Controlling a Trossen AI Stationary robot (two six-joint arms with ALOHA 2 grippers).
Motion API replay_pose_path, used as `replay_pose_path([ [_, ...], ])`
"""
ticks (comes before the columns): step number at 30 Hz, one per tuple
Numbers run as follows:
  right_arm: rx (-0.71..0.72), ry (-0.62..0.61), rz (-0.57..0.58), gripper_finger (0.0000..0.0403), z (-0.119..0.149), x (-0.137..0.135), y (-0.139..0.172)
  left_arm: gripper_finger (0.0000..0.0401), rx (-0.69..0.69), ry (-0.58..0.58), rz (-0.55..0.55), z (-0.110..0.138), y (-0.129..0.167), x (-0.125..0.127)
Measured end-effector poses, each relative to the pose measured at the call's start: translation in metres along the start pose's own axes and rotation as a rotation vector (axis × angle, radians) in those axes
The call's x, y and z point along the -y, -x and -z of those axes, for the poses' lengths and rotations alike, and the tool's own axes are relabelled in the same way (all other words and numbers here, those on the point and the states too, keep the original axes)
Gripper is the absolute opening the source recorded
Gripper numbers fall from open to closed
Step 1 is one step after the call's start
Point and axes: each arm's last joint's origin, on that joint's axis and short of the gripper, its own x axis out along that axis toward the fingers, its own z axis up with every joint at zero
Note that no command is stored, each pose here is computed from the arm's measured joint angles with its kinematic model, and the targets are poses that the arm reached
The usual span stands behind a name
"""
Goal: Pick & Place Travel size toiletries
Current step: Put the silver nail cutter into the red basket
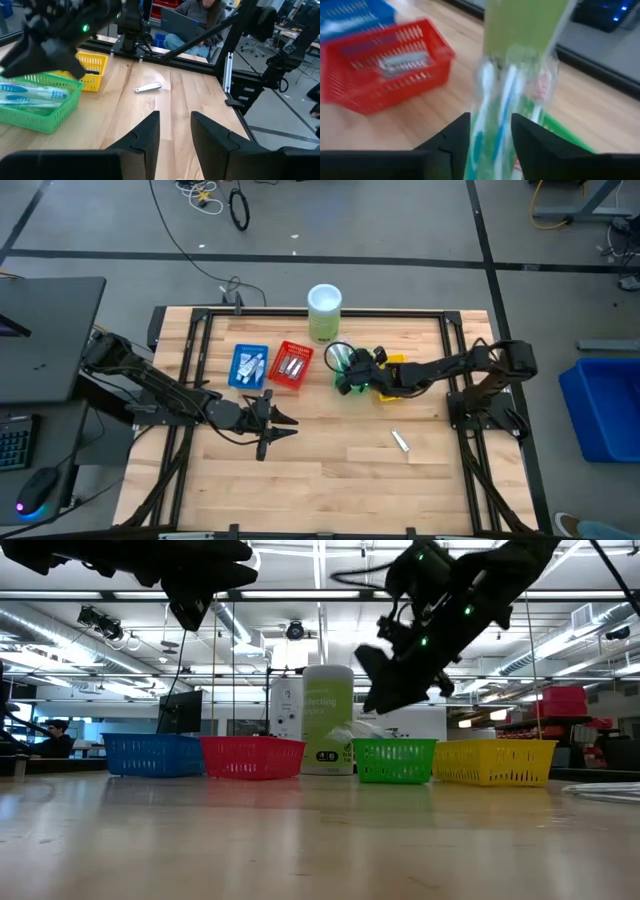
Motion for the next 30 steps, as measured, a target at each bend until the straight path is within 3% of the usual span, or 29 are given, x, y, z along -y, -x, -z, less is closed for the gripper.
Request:
replay_pose_path([
  [5,-0.022,0.030,-0.130,0.0176,-0.011,-0.001,0.030,0.0116,-0.004,0.001,-0.001,0.000,0.000,0.000],
  [9,-0.122,0.070,-0.259,0.0183,-0.011,0.001,0.058,0.0116,-0.005,0.003,-0.002,0.001,0.000,0.000],
  [17,-0.641,0.101,-0.468,0.0165,0.024,0.008,0.119,0.0116,-0.011,0.082,-0.004,0.001,0.000,0.000],
  [22,-0.873,0.192,-0.402,0.0168,0.059,0.002,0.149,0.0116,0.004,0.075,-0.038,0.000,0.000,-0.001],
  [30,-0.888,0.278,-0.274,0.0214,0.095,-0.014,0.157,0.0117,0.063,-0.006,-0.101,-0.013,-0.003,0.001],
])
